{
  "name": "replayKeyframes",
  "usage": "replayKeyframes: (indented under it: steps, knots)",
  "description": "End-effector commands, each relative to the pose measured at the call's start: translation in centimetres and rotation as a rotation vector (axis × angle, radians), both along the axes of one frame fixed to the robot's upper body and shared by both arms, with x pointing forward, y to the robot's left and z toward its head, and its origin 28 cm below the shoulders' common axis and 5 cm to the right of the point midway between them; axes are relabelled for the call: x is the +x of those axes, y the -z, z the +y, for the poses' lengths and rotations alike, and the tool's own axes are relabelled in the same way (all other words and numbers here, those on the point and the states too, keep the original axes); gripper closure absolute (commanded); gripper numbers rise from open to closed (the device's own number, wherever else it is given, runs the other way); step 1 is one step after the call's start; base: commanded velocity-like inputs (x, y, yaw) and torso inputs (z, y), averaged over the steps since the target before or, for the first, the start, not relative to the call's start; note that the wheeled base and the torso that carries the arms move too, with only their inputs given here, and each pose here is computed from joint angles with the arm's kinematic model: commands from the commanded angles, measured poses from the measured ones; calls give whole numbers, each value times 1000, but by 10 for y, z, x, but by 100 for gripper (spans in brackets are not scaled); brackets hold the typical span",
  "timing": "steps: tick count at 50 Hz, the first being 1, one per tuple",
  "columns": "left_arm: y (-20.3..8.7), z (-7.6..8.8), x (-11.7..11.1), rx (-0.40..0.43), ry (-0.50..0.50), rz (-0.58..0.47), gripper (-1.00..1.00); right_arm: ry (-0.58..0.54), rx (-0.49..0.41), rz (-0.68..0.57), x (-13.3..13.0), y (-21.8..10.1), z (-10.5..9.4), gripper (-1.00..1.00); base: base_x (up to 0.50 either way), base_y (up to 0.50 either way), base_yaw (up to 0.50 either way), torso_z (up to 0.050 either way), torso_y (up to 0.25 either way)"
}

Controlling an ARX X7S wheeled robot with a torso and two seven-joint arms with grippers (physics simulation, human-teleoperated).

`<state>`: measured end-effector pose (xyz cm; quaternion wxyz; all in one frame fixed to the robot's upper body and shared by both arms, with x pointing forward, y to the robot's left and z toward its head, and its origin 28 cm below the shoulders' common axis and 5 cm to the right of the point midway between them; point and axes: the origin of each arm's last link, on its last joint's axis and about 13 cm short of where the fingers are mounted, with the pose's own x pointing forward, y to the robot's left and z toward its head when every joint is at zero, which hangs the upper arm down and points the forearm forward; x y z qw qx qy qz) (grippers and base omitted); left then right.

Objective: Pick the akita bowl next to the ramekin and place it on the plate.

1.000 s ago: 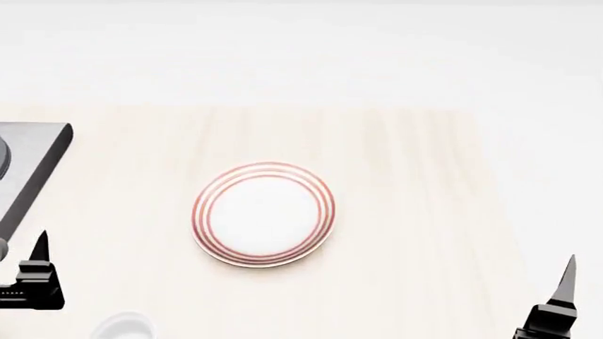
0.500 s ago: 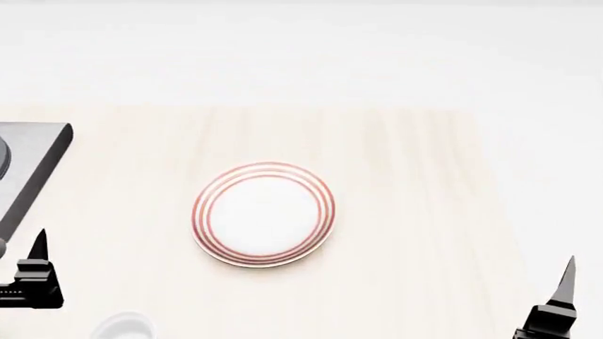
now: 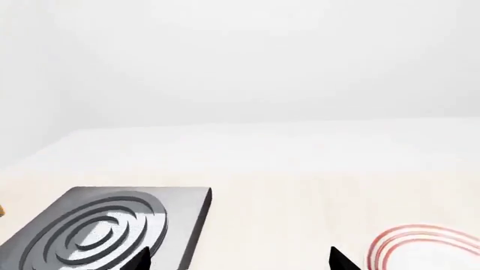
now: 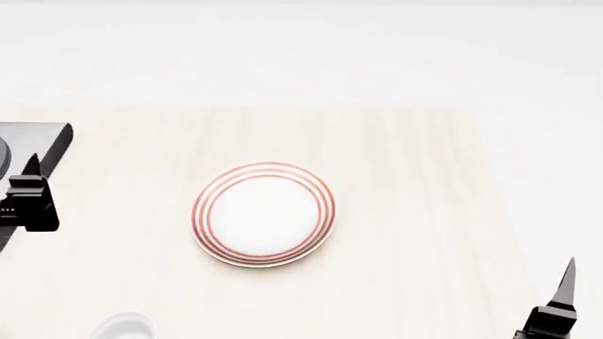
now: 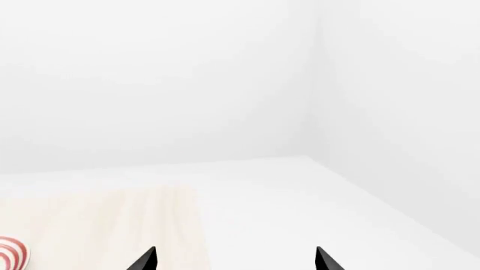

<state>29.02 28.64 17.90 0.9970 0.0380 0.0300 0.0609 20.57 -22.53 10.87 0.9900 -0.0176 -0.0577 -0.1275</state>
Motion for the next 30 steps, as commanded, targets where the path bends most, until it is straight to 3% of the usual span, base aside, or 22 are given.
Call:
replayKeyframes:
  steps: [1,6,7,13,30]
  knots:
    - [-57,-14,19,-21,-37,7,-100,0,0,0,0,1,0,-100,0,0,0,0,0]
    - [-71,-15,29,-94,-96,40,-100,1,0,-1,-1,0,0,-100,0,0,0,0,0]
    - [-75,-15,31,-63,-132,40,-100,1,0,-1,-1,0,0,-100,0,0,0,0,0]
    - [-91,-15,38,-124,-171,51,-100,0,2,0,-1,0,0,-100,0,0,0,0,0]
    - [-98,-14,50,-250,-282,225,-100,-2,4,-1,0,0,0,-100,0,0,0,0,0]
